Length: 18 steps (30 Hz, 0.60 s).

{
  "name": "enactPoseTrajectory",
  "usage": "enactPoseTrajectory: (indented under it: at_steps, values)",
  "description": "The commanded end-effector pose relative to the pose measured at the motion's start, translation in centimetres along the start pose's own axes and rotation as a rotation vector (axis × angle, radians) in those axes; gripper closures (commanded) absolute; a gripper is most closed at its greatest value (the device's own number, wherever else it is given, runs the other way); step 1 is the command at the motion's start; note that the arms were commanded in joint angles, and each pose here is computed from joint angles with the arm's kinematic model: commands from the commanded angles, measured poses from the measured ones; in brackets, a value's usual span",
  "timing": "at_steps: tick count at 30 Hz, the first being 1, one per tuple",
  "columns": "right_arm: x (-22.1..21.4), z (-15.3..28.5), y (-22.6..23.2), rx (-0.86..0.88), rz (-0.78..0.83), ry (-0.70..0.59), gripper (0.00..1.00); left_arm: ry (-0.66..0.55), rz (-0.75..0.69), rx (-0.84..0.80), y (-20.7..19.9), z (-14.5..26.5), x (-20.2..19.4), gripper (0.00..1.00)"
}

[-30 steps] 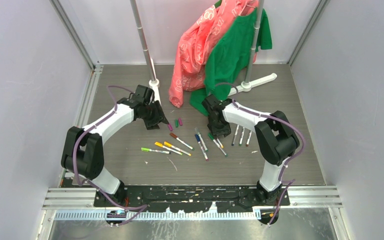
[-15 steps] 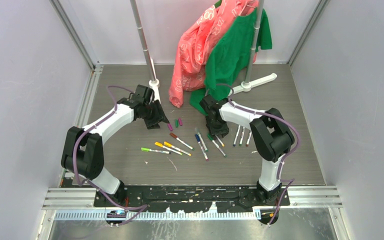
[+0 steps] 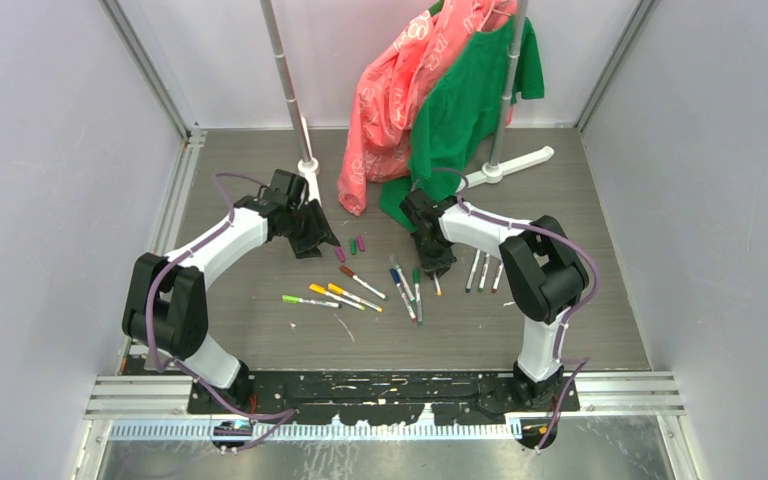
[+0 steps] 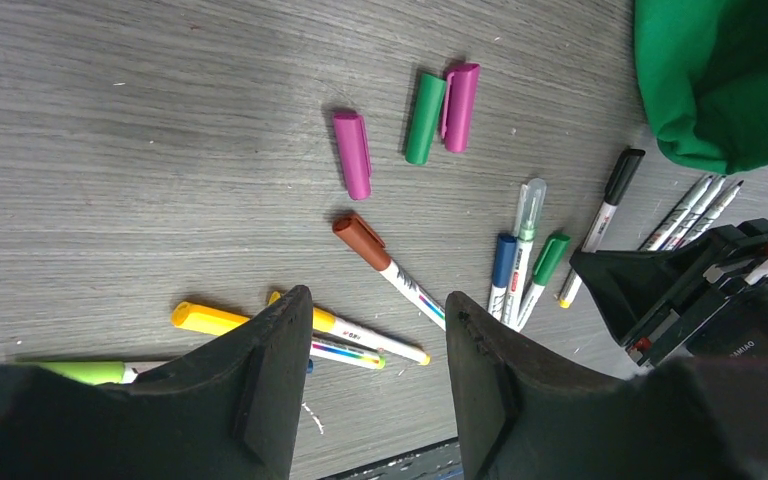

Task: Open the pen caps

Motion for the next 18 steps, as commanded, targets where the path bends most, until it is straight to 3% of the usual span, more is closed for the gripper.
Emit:
enactPoseTrajectory:
  at_steps: [1, 8, 18]
  values:
    - [-1.9, -1.1, -0.3, -0.016, -0.004, 0.078, 0.98, -0.035, -0.003, -0.050, -0.9, 1.2, 0.5, 0.48]
    - [-0.7, 4.5, 0.4, 0.016, 0.028, -0.036, 0.99, -0.039, 0.000, -0.089, -1.3, 2.3, 0.4, 0.48]
    - [-3.0, 11.2, 3.3, 0.208, 0.025, -0.098, 0.99, -0.063, 0.040, -0.389, -4.3, 3.7, -0.1, 0.47]
Point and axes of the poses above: each gripper's point midway between its finger pads, its own z axis back along the fingers, its own y axis along the line the jaws close on, x = y × z, the point moved 8 cm from there along z, back along the fingers, and after that the axes turned 8 degrees about -z, right-handed, at the moved point
